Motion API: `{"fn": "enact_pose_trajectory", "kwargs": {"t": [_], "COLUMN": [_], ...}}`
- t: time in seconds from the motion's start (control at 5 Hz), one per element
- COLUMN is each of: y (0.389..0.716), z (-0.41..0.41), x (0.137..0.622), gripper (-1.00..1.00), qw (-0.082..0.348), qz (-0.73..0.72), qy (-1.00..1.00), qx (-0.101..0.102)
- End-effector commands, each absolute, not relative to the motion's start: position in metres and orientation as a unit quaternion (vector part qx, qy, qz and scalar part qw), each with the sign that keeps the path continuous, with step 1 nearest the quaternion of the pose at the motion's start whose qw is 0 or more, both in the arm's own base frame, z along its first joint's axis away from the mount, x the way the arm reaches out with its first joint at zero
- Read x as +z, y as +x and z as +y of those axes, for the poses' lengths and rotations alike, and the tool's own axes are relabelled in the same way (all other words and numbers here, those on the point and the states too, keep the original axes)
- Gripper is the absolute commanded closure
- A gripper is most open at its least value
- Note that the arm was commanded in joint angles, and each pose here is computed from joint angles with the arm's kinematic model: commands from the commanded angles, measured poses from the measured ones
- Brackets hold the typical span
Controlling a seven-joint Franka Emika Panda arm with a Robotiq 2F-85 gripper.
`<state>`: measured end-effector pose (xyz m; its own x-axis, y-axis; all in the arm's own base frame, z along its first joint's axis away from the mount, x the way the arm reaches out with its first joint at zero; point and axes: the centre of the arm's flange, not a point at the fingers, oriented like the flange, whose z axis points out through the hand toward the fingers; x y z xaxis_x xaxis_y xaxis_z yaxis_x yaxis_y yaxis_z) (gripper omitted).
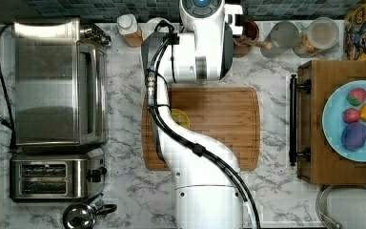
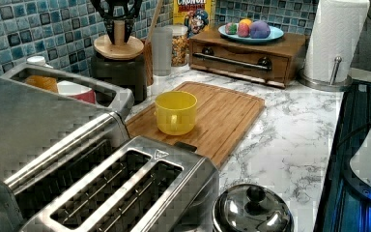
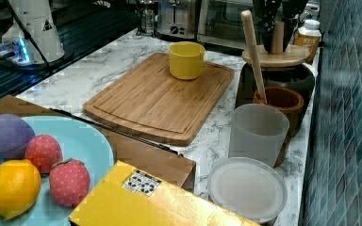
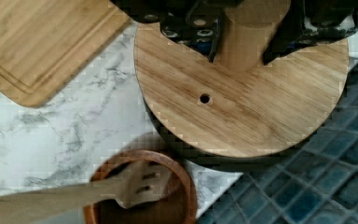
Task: Put the lid on the tea container.
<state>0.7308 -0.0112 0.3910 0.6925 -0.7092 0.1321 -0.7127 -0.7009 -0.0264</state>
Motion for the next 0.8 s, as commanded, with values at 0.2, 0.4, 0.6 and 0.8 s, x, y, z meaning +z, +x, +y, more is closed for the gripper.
{"fn": "enact_pose_trajectory", "kwargs": {"t": [0.2,0.4,0.6,0.8], "y": [0.748,0.749,0.75,0.748], "z": [0.004,-0.002,-0.003,-0.003], "x": [0.498,0.492,0.486,0.484], "gripper": [1.0,1.0,-1.0,-1.0], "qw": [-0.019,-0.015,-0.016,-0.02], "qz": [-0.385,-0.387,-0.389,-0.388], "qy": [0.91,0.911,0.912,0.914], "qx": [0.154,0.143,0.13,0.12]}}
